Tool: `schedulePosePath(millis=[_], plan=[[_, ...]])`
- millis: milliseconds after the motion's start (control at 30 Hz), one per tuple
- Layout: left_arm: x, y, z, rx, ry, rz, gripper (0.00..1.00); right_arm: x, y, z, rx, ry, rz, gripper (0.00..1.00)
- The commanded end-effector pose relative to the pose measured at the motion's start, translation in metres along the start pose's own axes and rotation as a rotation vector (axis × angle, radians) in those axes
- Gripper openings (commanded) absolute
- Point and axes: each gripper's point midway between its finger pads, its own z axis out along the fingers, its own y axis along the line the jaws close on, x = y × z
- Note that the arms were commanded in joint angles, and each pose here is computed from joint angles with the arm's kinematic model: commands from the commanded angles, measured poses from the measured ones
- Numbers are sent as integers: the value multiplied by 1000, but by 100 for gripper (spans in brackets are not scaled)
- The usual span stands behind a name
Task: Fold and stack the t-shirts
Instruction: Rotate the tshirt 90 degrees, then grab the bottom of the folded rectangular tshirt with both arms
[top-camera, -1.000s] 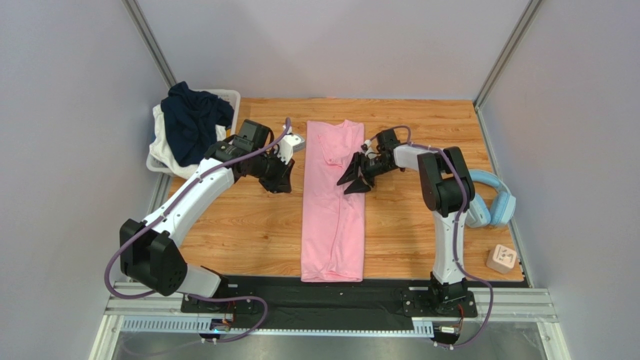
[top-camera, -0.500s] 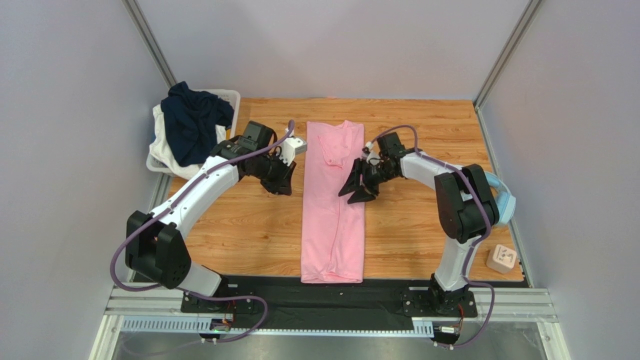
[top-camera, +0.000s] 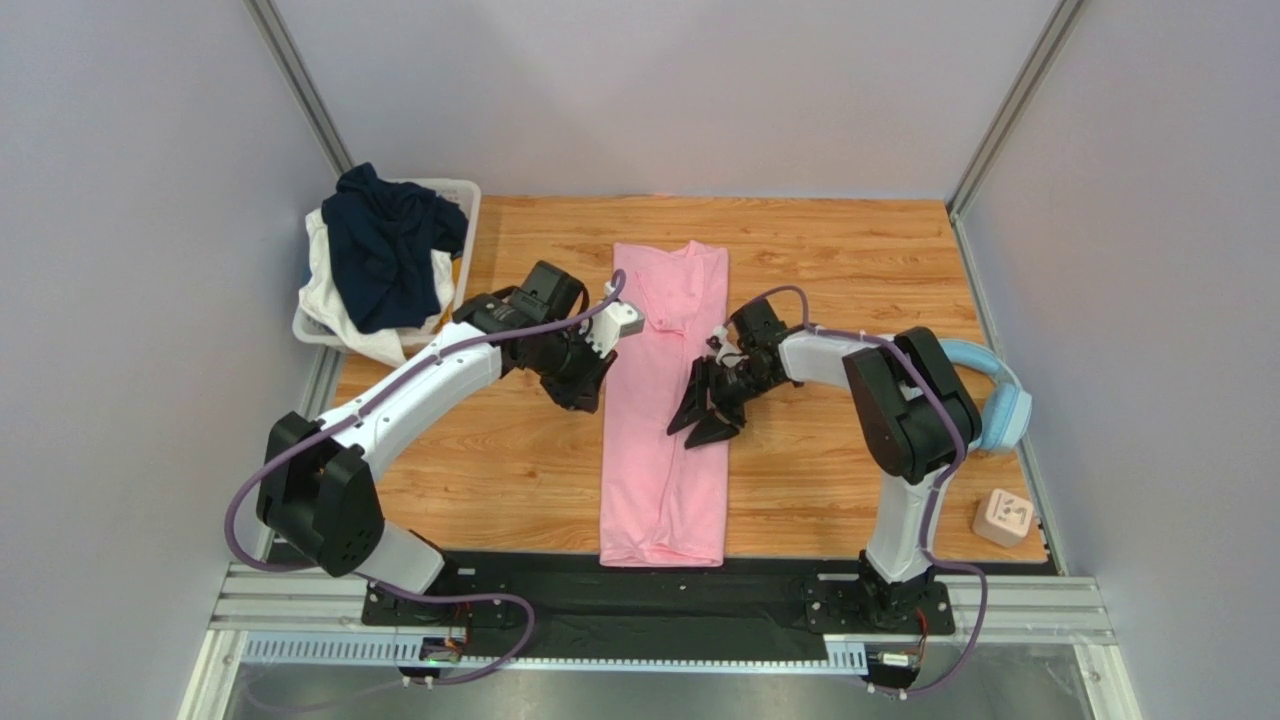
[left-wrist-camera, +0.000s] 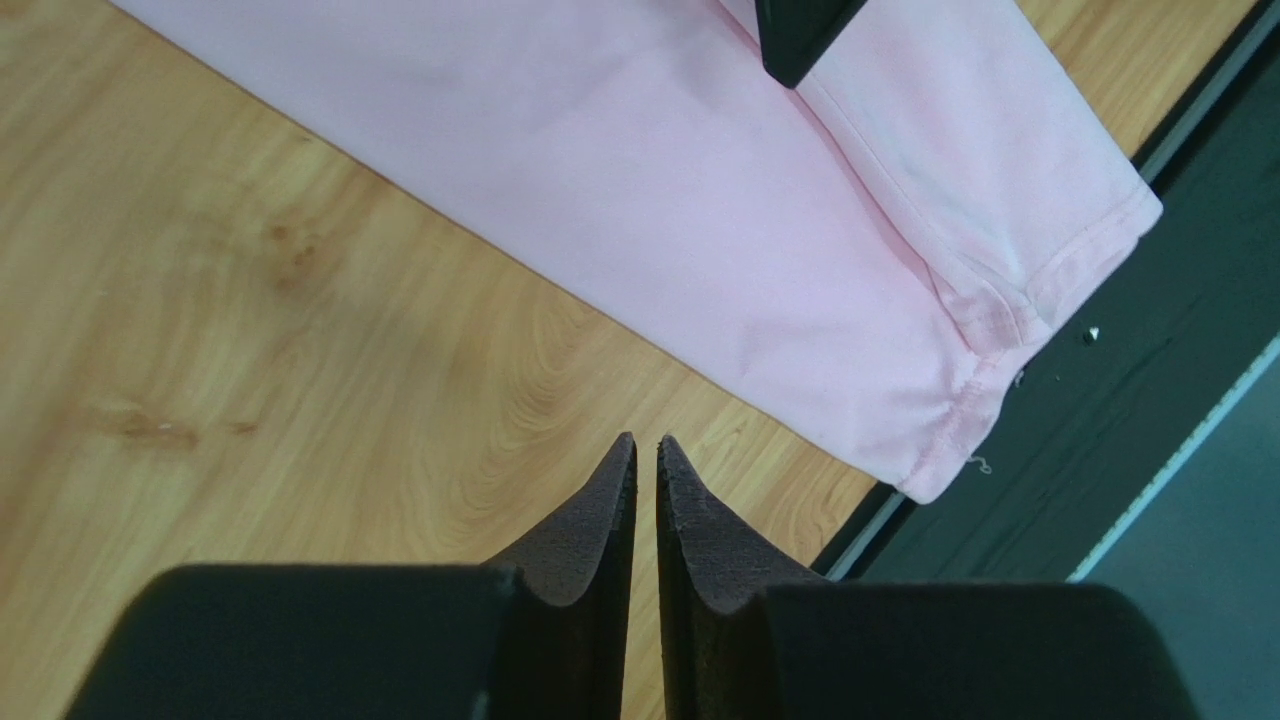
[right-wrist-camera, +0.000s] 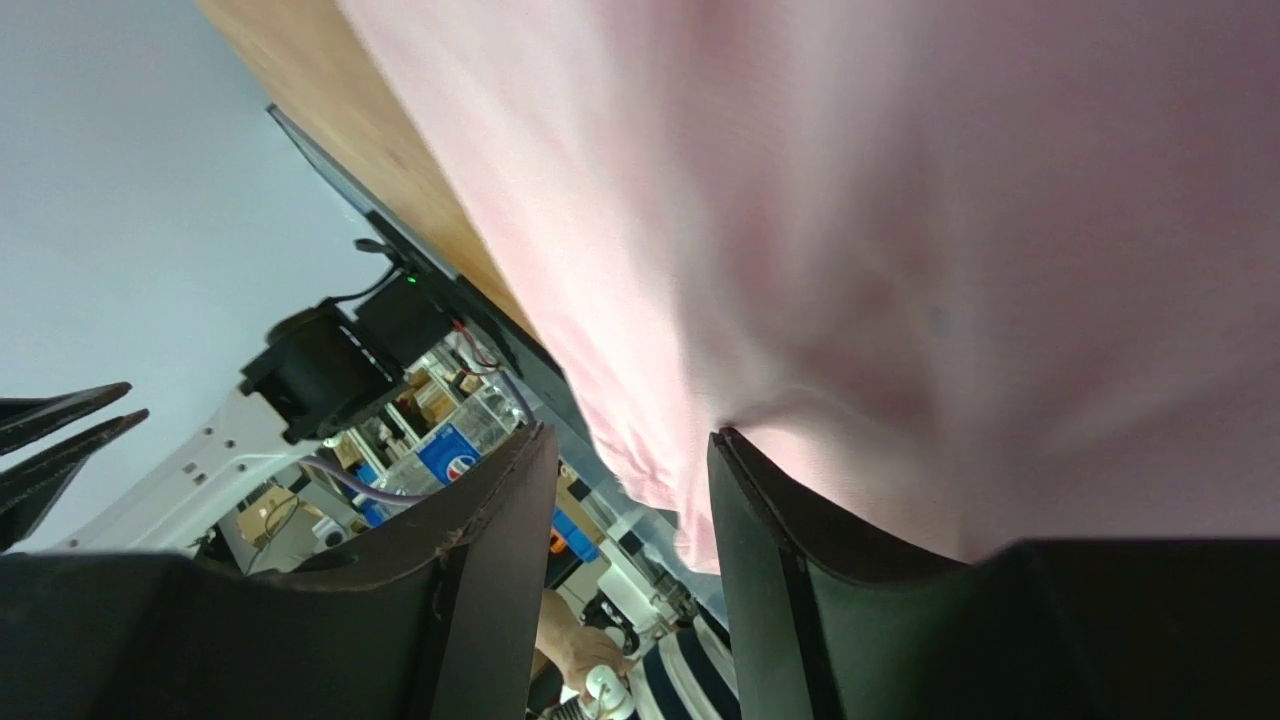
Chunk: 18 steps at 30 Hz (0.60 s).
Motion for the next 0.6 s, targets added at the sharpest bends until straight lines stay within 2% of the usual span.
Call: schedulePosePath(millis=[0,33,100,167,300,467,567], plan=[[-57,24,-19,-126,-145,21,15,-28,73,-43,-102,-115,-146,48],[-67,29,-18,-142,-175,24,15,-40,81,-53,-108,-148,-160,49],[-75,35,-4,-129,-161,-2,15,-59,103,-70,-106,-195,-191,49],[-69,33,21,-61,-97,-49,15,-85,108,-78,-51,-248,-226,49],[-52,27,61,33,5,-123,15,-98,76,-62,56,-218,-174,48],[-34,31,96,72,95,-174,15,-114,49,-43,65,-185,-117,46],[-36,36,106,73,106,-187,15,-132,37,-38,59,-188,-79,46]])
